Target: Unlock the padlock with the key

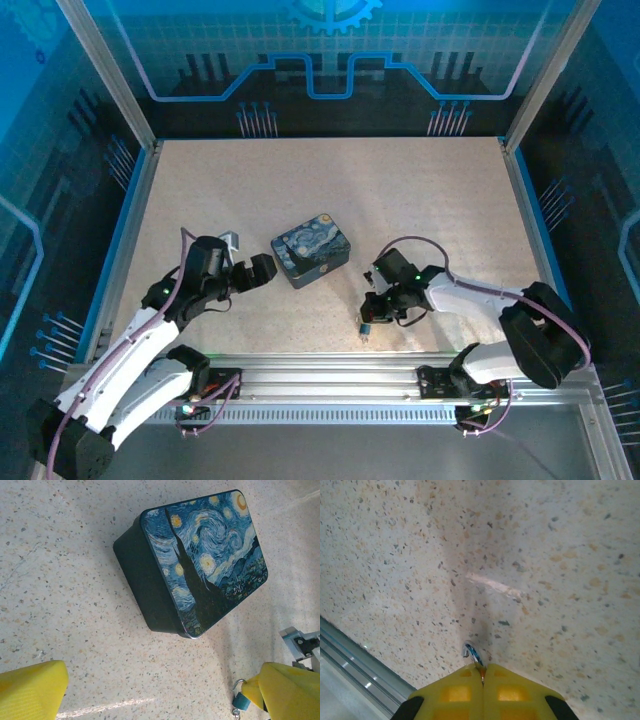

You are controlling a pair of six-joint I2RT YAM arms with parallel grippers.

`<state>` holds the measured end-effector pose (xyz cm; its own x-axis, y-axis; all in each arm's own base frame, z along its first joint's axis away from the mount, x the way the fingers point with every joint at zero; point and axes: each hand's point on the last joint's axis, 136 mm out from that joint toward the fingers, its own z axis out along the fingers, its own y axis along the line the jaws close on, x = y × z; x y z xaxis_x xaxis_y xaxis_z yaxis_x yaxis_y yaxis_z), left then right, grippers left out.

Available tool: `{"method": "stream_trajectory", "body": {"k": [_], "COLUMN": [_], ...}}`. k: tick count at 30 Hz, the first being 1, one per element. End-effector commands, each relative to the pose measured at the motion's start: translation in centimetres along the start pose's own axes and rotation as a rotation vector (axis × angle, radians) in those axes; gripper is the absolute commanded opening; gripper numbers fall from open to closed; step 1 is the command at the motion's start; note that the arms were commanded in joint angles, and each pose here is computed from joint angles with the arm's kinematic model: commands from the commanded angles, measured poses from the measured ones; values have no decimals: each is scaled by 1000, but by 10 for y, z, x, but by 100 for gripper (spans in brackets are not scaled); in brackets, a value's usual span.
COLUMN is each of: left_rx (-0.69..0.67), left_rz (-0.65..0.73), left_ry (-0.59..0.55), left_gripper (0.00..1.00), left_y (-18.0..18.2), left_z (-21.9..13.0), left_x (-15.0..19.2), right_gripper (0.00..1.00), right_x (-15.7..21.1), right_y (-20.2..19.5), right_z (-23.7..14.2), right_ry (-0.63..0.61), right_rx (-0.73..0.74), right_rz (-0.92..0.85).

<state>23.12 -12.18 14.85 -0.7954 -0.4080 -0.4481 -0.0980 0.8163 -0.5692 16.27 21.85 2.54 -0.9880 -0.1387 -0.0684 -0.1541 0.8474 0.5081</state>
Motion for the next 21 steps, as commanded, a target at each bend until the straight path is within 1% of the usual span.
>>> {"method": "stream_trajectory", "body": {"k": [1,12,21], "left_rx": [-24,-30,-21], "left_rz": [-2,-4,-12], "left_ry": [-2,-20,-49], "left_gripper": [99,99,99], "left_y": [6,3,-3], "left_z": [2,0,-3], "left_x": [0,-9,-20], "right_gripper": [5,15,25], "right_x": [-6,-14,-24], "right_y": [10,13,18], "right_z": [3,1,-20], "right_ry": [2,-10,-52], "right_rx": [-20,-28,-41], "right_rz": [-29,-33,-45]}}
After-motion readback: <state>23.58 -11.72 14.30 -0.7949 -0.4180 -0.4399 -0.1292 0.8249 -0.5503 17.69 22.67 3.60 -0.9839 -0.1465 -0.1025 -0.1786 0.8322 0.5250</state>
